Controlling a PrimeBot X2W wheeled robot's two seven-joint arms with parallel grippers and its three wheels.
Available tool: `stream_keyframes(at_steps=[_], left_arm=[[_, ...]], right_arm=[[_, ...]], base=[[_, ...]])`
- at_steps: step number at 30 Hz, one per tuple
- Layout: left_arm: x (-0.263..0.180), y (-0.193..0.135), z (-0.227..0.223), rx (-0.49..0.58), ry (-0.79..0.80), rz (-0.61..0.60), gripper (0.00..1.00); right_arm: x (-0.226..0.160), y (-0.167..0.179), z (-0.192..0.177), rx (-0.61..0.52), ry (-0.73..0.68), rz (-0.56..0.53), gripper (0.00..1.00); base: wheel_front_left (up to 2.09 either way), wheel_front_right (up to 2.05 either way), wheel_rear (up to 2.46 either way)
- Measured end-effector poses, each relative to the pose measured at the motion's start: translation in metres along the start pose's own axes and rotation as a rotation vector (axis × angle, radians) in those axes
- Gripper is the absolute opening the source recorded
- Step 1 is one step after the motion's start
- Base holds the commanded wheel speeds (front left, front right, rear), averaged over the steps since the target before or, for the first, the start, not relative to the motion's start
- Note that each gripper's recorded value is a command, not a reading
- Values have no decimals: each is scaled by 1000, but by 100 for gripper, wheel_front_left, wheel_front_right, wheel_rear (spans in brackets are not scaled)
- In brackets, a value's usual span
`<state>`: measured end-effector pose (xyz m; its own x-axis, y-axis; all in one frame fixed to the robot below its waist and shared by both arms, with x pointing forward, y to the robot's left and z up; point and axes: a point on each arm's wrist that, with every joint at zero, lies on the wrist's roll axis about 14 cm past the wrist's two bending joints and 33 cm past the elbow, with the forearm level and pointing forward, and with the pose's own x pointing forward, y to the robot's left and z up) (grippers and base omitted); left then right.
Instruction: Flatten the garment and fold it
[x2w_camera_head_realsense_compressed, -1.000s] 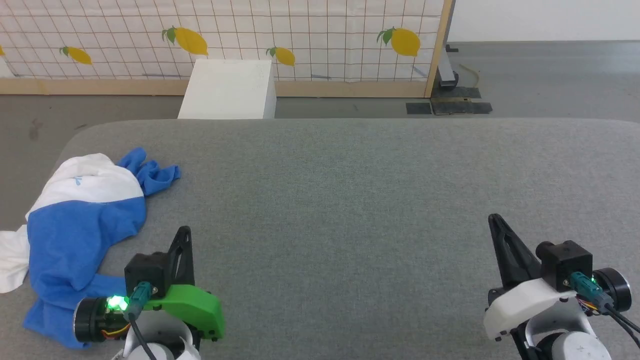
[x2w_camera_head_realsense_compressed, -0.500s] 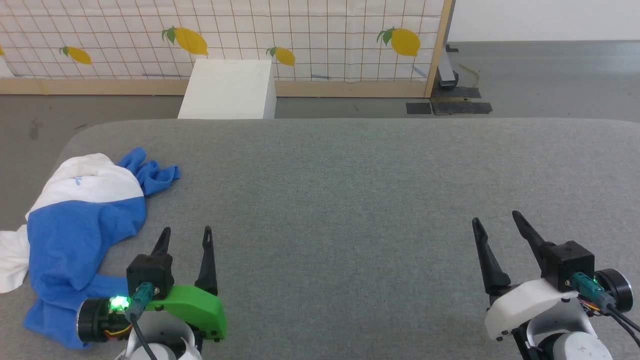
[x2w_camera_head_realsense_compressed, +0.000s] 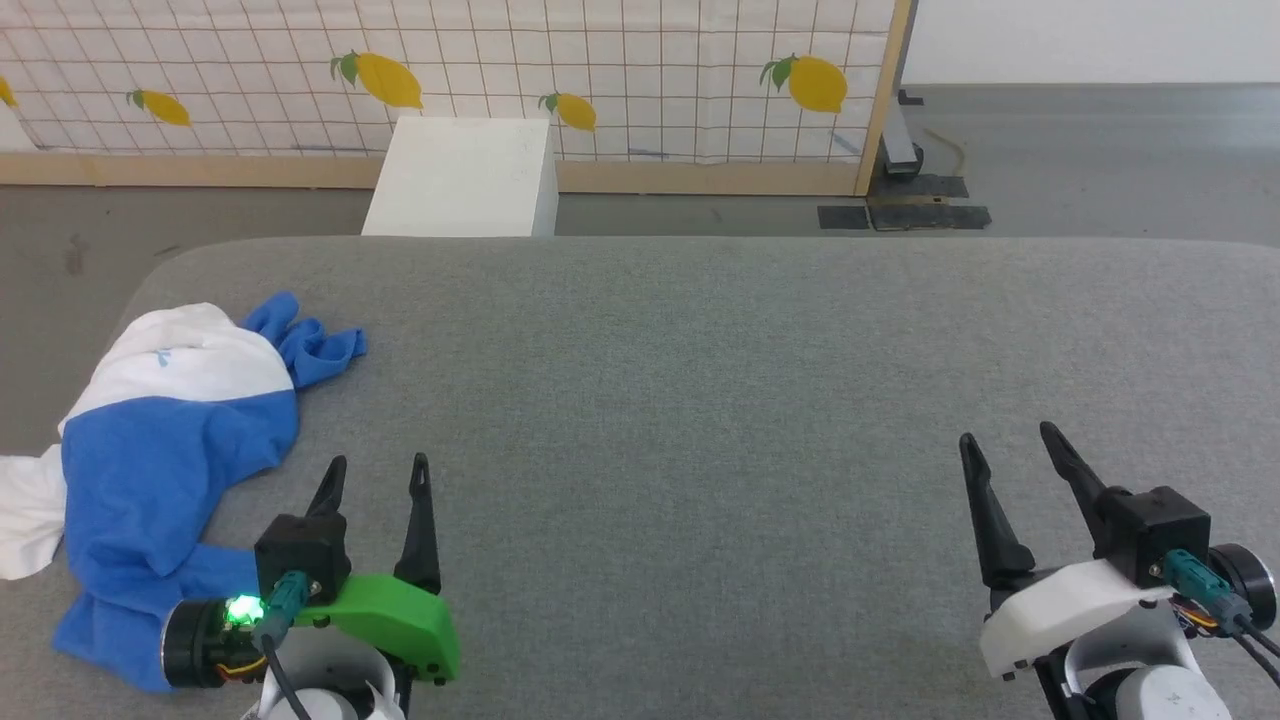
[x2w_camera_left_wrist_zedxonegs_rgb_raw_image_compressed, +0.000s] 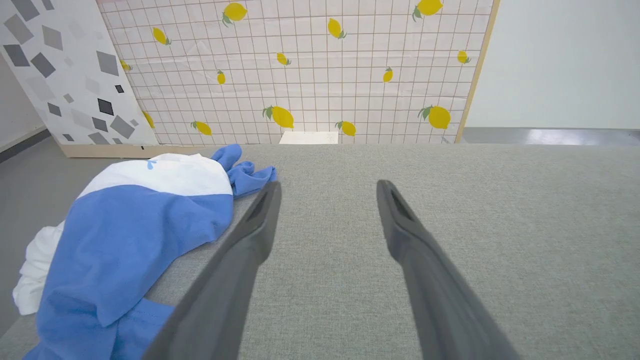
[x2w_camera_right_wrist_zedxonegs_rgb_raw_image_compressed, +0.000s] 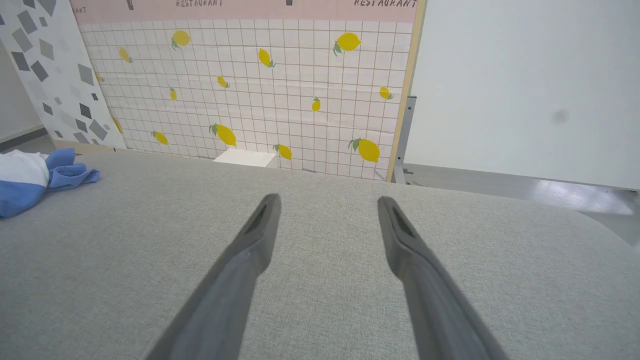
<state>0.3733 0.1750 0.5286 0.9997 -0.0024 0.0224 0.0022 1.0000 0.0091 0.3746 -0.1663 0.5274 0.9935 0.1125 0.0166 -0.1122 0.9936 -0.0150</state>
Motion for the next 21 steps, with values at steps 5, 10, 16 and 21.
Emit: stream_keyframes(at_steps=[5, 10, 16, 21], left_arm=[[-3, 6, 1, -7, -8, 21, 100], [-7, 15, 2, -9, -18, 54, 100], [-15, 29, 3, -28, -27, 101, 100], [-25, 42, 1, -32, -30, 143, 100]], right_arm=[[2, 3, -1, 7, -3, 11, 100], [5, 9, -3, 18, -3, 27, 100], [10, 19, -5, 28, -5, 59, 100], [16, 32, -6, 40, -9, 95, 100]], base=[[0, 0, 0], [0, 0, 0], [0, 0, 0], [0, 0, 0]])
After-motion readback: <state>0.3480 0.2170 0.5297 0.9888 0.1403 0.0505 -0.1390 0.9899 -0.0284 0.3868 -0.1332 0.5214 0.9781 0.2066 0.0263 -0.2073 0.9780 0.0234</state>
